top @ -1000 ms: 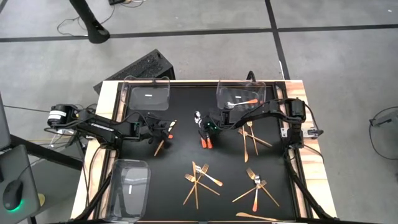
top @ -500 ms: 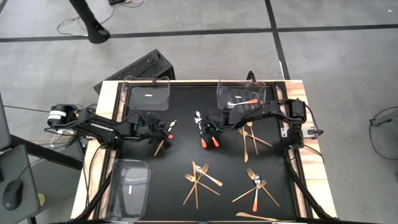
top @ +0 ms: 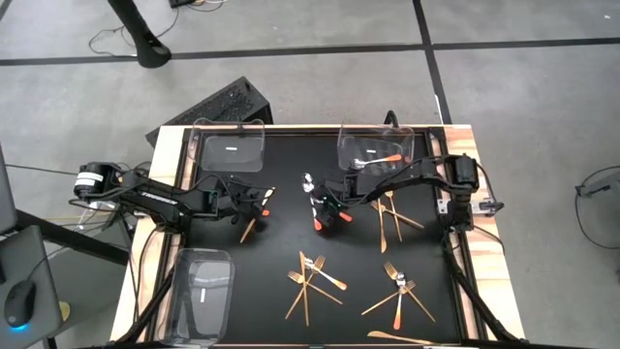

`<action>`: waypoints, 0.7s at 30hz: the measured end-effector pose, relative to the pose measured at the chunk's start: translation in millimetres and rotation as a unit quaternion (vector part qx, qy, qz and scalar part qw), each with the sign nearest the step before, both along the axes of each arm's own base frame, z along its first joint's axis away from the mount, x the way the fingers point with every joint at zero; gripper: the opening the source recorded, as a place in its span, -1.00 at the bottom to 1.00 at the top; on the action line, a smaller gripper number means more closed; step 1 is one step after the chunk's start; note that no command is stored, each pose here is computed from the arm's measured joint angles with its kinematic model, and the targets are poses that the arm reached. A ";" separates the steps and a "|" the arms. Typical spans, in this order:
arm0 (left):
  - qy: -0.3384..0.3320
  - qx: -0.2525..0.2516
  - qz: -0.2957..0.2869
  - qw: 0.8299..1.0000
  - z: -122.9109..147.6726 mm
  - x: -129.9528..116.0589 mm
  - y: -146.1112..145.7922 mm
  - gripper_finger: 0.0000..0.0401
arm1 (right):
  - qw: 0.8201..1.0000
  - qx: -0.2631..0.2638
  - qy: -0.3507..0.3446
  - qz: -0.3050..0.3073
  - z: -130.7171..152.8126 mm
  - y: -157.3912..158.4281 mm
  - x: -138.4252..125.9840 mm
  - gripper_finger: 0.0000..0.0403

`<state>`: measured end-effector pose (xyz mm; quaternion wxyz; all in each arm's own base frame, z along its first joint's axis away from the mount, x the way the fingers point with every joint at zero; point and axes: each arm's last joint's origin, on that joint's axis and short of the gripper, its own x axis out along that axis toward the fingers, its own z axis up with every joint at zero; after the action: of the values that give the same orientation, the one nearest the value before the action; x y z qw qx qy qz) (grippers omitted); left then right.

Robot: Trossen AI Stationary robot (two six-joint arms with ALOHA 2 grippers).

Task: Sort silverware by color (type)
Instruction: Put the silver and orange spoon into the top left transparent bin

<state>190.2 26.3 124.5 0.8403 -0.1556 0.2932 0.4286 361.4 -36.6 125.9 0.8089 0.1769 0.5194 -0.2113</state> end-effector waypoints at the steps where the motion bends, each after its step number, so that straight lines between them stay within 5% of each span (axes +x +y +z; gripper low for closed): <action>1: 0.000 0.000 0.000 1.000 0.0 0.0 0.0 -0.19 | 1.000 0.001 -0.006 0.005 2.7 0.2 0.2 -0.96; 15: -0.013 -0.006 -0.017 1.000 1.9 3.2 -0.7 -0.19 | 0.992 -0.022 -0.099 0.075 34.8 -11.0 19.3 -0.97; 21: -0.047 0.008 -0.040 0.998 8.1 10.2 -0.8 -0.19 | 0.971 -0.068 -0.203 0.105 59.7 -16.7 30.7 -0.97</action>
<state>200.4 25.6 132.7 0.8709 -0.1566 0.2561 0.3892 392.1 -53.2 185.6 0.9253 0.1051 0.3443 -0.1194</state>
